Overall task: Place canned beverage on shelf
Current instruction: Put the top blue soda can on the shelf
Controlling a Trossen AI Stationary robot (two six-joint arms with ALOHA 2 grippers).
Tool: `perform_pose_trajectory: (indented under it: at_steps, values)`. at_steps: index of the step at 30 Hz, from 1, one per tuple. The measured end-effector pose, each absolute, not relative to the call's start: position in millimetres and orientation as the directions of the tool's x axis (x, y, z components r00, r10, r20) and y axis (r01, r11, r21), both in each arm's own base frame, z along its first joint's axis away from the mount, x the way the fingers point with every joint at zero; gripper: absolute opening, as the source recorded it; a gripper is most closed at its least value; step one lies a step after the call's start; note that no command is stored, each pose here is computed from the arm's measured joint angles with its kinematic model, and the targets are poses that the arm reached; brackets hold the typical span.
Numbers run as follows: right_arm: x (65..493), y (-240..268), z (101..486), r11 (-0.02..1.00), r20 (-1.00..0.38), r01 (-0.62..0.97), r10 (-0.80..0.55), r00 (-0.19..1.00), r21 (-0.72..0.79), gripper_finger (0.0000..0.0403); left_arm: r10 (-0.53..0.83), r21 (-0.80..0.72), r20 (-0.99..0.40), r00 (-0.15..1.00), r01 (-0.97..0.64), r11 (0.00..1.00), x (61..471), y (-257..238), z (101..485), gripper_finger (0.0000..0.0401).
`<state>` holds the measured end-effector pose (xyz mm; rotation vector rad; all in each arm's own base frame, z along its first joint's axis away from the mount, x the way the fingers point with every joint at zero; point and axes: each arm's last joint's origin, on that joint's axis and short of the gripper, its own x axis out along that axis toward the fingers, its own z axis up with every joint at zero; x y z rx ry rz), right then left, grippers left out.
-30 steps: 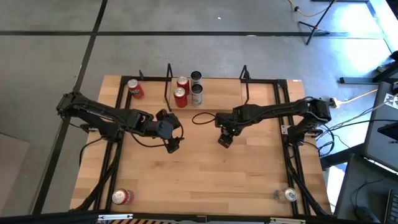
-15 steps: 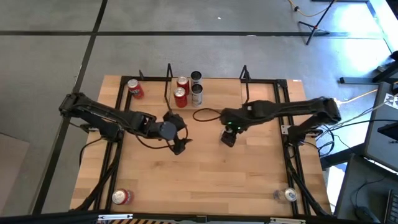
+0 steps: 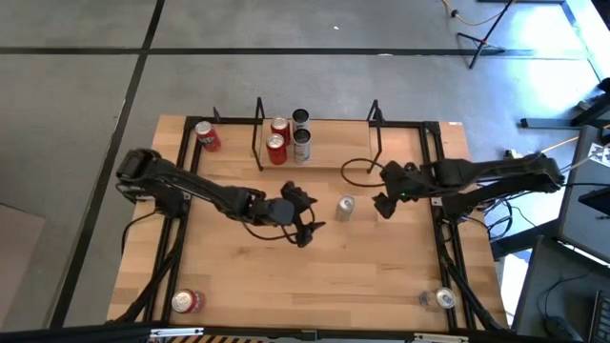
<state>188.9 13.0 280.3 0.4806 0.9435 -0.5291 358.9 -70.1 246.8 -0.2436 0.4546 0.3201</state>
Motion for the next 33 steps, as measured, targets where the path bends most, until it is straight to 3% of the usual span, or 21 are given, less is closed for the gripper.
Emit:
perform_pose_trajectory:
  at_steps: [6,11,24,33]
  values:
    - [195.3,11.9,233.0,0.751,-0.757,0.588,-0.189,0.625,0.298,0.0294,0.195,-0.219,-0.45,0.871,-0.32,0.922,384.6,-71.0,212.4,0.0345]
    - [197.9,9.7,204.2,0.714,-0.732,0.642,-0.275,0.623,0.278,0.0294,0.226,-0.282,-0.464,0.857,-0.384,0.879,392.8,-68.2,192.8,0.0345]
    - [226.4,12.0,188.1,0.696,-0.63,0.607,-0.283,0.723,0.384,0.0294,0.384,-0.146,-0.475,0.792,-0.501,0.853,398.4,-40.8,178.3,0.0345]
    - [228.0,14.3,183.1,0.722,-0.665,0.571,-0.207,0.717,0.39,0.0294,0.422,-0.075,-0.549,0.722,-0.545,0.835,392.0,-34.5,170.8,0.0345]
